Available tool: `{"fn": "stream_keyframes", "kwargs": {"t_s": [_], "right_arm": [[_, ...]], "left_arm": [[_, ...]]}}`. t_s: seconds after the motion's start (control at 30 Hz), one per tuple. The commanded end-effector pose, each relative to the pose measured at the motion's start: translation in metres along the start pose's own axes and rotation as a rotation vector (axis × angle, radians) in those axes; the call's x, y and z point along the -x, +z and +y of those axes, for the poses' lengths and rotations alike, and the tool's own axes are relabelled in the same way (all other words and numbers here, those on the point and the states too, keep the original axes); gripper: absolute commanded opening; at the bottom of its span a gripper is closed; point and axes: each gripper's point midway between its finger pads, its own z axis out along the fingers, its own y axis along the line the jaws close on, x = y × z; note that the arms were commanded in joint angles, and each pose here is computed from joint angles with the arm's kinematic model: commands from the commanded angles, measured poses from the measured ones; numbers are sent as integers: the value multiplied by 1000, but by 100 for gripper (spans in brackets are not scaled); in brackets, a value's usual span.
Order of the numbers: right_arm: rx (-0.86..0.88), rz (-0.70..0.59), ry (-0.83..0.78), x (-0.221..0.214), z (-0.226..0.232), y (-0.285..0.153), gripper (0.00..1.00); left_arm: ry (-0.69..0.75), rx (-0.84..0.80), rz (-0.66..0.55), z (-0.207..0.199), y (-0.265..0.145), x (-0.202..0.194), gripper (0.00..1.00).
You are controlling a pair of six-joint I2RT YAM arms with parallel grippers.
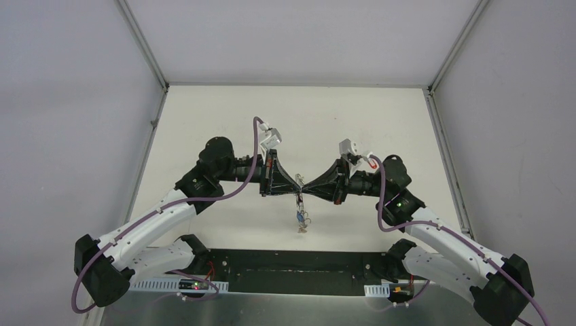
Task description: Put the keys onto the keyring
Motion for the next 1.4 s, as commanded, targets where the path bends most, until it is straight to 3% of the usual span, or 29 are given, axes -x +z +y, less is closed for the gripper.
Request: {"fn": "stream_keyframes", "kwargs": {"t_s": [0.0,0.07,0.2,0.3,0.4,0.6,0.77,0.93,1.2,1.37], "right_arm": [[29,-45,-60,15,8,0,0],[30,-43,-60,15,8,0,0],[30,-43,-59,15,8,0,0],[32,-44,-62,15,8,0,0],[30,-46,-64,15,9,-1,0],[23,-54,-66,17,9,-2,0],[0,-64,-70,20,7,-3,40],[-29,-79,-88,25,6,-6,56],[5,-54,-74,28,6,1,55],[59,-53,-73,31,11,8,42]], "left_arm": [[108,9,-33,-10,-1,27,3],[122,16,-36,-9,1,27,12],[137,10,-31,-10,5,27,16],[137,-1,-19,-10,9,25,12],[133,2,-3,-9,10,22,0],[139,56,46,-5,3,20,0],[168,90,87,-6,-3,23,0],[201,114,189,-6,-9,24,0],[248,158,432,-4,-18,20,0],[272,220,625,-3,-21,10,0]]}}
